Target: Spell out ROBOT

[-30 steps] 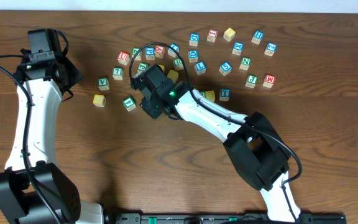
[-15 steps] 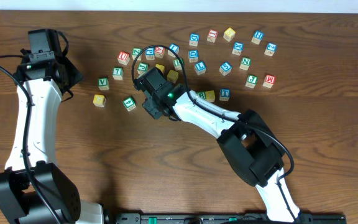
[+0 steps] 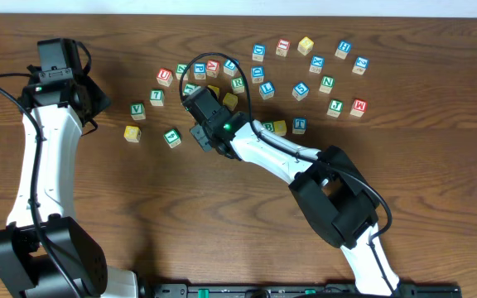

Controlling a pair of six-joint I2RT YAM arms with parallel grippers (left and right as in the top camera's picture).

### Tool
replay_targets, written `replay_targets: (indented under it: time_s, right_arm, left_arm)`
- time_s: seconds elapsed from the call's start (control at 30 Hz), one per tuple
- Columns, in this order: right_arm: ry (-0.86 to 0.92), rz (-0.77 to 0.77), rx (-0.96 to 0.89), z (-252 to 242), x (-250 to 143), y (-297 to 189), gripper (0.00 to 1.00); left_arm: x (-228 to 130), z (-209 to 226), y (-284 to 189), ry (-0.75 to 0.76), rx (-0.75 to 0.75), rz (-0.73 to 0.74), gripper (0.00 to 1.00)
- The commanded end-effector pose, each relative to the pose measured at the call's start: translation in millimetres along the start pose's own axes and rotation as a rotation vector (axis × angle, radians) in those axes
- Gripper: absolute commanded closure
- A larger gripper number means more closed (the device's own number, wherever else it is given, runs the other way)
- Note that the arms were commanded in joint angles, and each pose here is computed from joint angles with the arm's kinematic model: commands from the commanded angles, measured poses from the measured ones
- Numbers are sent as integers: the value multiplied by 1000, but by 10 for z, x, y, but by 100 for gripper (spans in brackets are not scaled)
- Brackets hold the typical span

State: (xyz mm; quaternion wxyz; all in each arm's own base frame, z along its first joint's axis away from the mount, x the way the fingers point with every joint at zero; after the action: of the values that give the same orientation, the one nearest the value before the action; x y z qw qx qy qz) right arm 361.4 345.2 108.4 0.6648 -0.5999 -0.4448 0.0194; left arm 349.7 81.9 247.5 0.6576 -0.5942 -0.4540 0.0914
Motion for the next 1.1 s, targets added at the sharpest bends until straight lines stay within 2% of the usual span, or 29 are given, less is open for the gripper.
replay_targets:
  time_s: [0.0,0.43,1.07]
  right_arm:
    - [68,2,-80,-44,-29,52,83]
    - [112,16,-88,-81,-52,56,83]
    - [234,44,-206,-210,-119,47,85]
  left_arm:
    - [-11,21,42,1,29,7,43]
    - [-13,22,42,1,30,8,44]
    - [-17,25,42,2,31,11,44]
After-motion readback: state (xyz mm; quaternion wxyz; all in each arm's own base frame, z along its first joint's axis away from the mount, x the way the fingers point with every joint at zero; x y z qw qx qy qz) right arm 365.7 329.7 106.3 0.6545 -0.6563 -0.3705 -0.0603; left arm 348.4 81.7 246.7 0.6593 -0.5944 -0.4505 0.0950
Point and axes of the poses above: each gripper's point midway between its finger pads, its own y axis out along the fingers, its own z axis along the line the jaws close on, x = y × z, the point moved 10 cm from there along -y, back along the fingers, and after that the axes turned 4 degrees about -y, right-handed, at the moved point
